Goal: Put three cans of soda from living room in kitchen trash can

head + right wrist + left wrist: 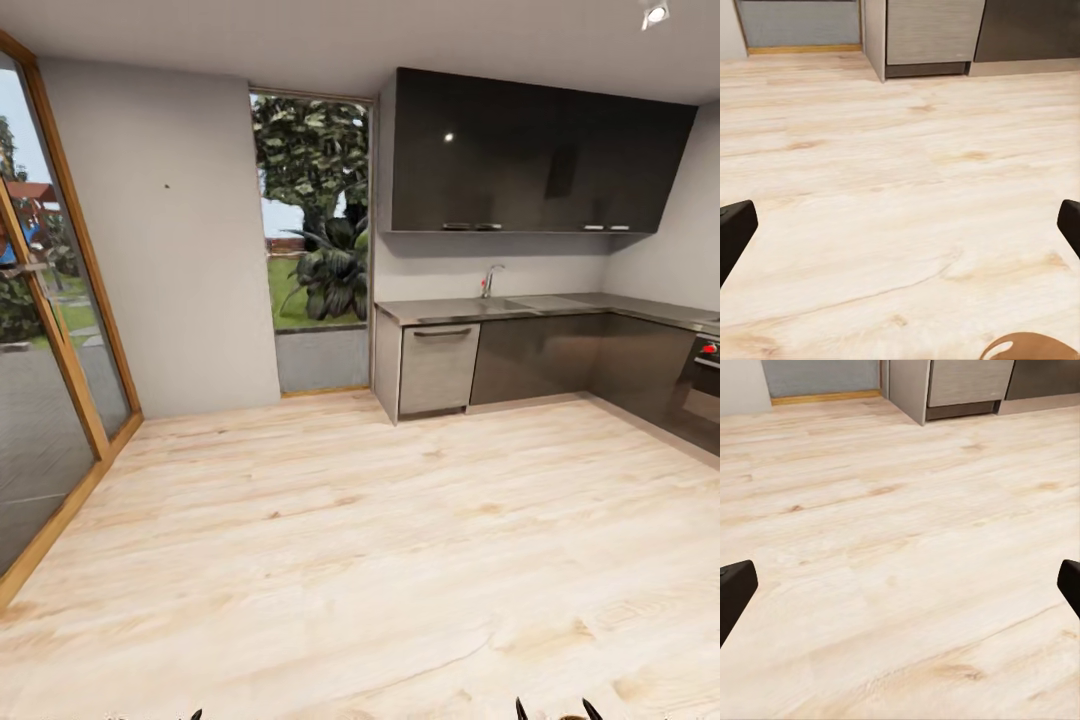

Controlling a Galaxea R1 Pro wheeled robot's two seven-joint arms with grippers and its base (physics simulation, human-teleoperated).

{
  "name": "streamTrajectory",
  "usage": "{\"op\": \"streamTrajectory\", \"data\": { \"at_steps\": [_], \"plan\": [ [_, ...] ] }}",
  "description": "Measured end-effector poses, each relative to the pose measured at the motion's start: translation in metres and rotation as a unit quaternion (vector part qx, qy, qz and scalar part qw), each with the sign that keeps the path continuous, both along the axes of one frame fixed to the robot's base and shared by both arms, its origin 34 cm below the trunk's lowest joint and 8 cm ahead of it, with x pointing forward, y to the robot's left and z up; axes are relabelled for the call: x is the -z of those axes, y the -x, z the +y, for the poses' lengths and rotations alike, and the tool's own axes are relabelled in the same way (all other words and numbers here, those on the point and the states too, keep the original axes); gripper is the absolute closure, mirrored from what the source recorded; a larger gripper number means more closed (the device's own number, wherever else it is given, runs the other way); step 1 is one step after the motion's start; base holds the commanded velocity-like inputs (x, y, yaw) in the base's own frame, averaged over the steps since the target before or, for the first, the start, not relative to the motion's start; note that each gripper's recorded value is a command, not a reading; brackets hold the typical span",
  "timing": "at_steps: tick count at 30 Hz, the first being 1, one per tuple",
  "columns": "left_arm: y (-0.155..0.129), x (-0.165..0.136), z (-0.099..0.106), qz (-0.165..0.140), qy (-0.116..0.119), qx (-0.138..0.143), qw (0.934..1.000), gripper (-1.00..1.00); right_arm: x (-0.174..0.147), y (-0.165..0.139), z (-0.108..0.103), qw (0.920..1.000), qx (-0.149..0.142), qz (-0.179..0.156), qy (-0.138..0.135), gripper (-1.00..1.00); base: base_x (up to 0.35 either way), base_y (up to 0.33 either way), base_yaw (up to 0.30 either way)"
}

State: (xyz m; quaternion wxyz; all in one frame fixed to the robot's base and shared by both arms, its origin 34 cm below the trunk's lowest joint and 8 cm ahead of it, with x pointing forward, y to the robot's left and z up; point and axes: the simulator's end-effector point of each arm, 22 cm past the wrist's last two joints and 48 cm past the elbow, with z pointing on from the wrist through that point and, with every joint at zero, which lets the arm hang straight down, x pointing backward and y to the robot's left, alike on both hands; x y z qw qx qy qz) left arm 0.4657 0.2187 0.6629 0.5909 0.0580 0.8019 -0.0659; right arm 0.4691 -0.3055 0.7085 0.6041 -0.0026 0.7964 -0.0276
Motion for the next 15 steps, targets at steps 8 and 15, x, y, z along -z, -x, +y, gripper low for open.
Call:
{"op": "streamTrajectory", "data": {
  "at_steps": [8,15],
  "plan": [
    [0.0019,0.0038,0.0001,0.006,0.0,0.0,1.0,-1.0,0.0039,0.0014,-0.0007,1.0,0.001,0.006,0.0,-1.0,0.0,0.0,0.0],
    [0.0031,0.006,-0.0003,0.009,0.001,0.0,1.0,-1.0,0.006,0.0022,-0.0005,1.0,0.001,0.009,0.0,-1.0,0.0,0.0,0.0]
  ]
}}
